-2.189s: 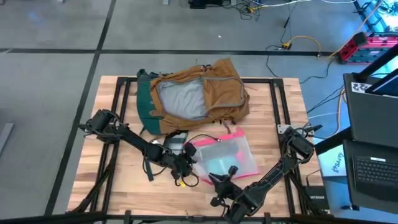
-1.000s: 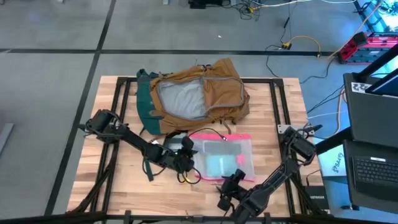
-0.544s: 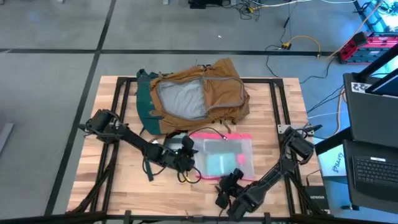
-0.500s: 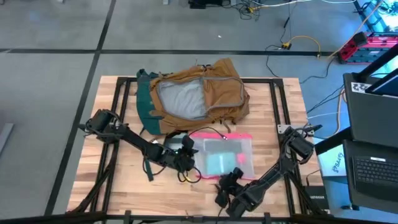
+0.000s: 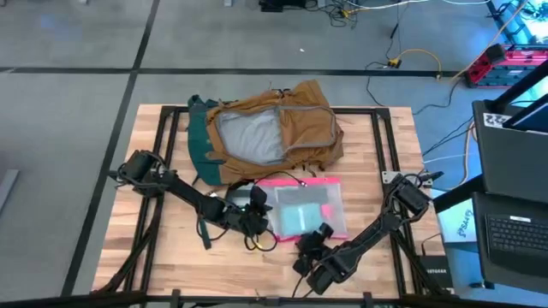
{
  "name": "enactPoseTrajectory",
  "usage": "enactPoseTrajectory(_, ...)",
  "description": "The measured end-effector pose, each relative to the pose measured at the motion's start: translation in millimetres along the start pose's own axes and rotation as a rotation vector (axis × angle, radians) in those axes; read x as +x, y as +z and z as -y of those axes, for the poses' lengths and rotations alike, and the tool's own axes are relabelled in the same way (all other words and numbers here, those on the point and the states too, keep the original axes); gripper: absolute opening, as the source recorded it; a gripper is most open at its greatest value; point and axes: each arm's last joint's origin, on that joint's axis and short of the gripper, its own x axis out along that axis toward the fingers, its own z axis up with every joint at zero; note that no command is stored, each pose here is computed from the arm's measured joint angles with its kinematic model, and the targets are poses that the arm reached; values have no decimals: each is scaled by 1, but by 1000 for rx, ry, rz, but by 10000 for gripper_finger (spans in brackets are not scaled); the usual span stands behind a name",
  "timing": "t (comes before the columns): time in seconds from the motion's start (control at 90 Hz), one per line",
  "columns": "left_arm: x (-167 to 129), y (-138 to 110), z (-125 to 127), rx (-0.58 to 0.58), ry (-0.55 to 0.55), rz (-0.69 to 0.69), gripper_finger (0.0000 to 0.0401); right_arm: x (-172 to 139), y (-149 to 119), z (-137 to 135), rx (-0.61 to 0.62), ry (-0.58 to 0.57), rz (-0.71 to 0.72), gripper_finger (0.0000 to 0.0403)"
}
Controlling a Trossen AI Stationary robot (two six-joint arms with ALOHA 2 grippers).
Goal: Unpack backpack
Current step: Open the pink zipper pouch
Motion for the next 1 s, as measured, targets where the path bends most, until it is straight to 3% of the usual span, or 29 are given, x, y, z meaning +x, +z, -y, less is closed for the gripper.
enactPoseTrajectory(0.111, 0, 0, 0, 0, -1, 1, 0, 0, 0, 2, -32, -19, -1, 56)
enactPoseTrajectory(0.522, -4, 5, 9, 58, -179, 114, 4, 3, 2, 3, -35, -28, -9, 10)
enactPoseTrajectory(1.0, -17, 17, 20, 93, -204, 210, 122, 4, 3, 4, -30, -30, -6, 7)
